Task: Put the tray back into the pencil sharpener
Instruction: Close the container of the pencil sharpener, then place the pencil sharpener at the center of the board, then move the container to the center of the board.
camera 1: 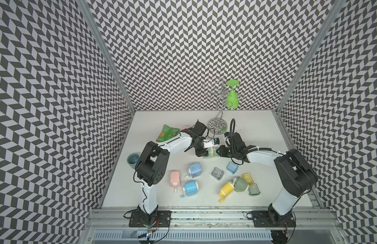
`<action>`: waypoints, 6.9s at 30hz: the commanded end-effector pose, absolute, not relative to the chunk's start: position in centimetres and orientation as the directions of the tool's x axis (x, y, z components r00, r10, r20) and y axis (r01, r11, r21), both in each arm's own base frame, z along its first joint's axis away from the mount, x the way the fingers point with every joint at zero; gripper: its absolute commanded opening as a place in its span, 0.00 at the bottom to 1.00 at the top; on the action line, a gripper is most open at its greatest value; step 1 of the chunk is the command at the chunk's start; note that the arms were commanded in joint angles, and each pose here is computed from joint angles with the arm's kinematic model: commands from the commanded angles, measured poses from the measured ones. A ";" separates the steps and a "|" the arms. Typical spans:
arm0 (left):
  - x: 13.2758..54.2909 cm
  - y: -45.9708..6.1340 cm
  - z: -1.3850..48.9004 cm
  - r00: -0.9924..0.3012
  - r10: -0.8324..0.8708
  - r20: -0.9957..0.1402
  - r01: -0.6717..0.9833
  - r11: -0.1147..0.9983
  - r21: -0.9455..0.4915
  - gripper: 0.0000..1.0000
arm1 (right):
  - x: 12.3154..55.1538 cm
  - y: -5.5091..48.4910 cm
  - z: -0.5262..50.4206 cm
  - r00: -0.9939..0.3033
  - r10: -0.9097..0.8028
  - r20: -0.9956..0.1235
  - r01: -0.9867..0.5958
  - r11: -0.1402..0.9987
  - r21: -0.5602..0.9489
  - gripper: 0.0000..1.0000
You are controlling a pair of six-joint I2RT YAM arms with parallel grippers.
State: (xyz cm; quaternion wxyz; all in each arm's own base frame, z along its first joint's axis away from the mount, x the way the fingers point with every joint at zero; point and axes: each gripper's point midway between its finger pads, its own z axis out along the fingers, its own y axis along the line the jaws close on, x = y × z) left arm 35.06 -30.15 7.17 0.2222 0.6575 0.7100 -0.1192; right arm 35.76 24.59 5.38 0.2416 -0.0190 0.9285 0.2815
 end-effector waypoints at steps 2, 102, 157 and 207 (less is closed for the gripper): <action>35.2 -30.9 6.5 -0.026 0.881 -0.472 0.988 0.093 0.120 0.46 | 35.7 26.4 6.0 -0.876 0.092 -0.473 -0.227 0.788 0.573 0.24; 37.4 -28.8 14.4 -0.254 0.737 -0.627 0.894 0.427 0.140 0.00 | 35.2 19.5 14.4 -0.715 0.291 -0.636 -0.129 0.839 0.529 0.18; 48.6 -23.6 8.5 -0.891 0.183 -0.415 0.204 0.979 -0.005 0.49 | 34.9 19.1 15.2 -0.699 0.285 -0.655 -0.136 0.847 0.514 0.19; 40.1 -17.8 32.8 -0.143 0.201 -0.969 0.286 0.946 0.154 0.69 | 34.3 12.8 12.3 -0.691 0.350 -0.633 0.124 0.919 0.374 0.27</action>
